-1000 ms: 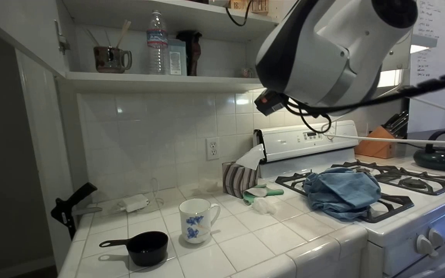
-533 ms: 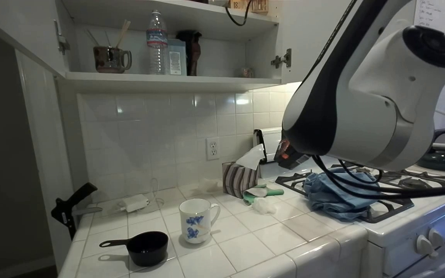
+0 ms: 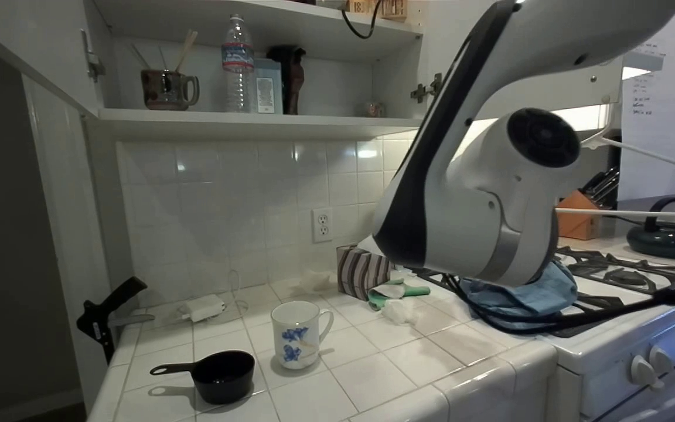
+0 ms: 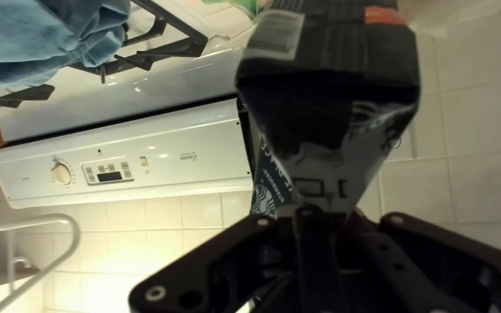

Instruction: Remove the green packet from the bottom shelf and place it on the counter.

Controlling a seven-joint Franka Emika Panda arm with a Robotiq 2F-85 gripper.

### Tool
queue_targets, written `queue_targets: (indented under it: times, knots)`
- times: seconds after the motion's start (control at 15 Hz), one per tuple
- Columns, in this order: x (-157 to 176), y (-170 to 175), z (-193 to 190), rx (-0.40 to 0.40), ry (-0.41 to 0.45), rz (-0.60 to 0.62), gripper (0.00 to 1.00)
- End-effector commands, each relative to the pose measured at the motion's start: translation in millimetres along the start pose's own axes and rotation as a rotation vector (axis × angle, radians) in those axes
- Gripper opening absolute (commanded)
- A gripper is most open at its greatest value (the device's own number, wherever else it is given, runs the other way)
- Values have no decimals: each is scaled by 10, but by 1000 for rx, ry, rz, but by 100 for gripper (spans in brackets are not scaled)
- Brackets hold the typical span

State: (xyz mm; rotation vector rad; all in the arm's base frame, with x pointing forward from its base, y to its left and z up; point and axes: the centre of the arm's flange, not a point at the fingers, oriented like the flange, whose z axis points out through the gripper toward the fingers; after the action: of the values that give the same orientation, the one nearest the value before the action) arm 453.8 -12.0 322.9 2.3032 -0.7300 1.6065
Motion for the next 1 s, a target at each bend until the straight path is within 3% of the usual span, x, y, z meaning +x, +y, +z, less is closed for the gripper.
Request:
queue_targets:
  times: [0.0,0.33,0.4,0.47,0.53,0.93]
  knots:
    - [42,-656,493,-11,49,-98,0]
    - [234,-1180,839,44,73,-140,0]
    - [248,-1211,871,62,31,-124,0]
    - [259,-1176,837,114,-84,-92,0]
    - [151,-1055,772,102,4,-122,0]
    - [152,-1060,792,107,-7,-119,1]
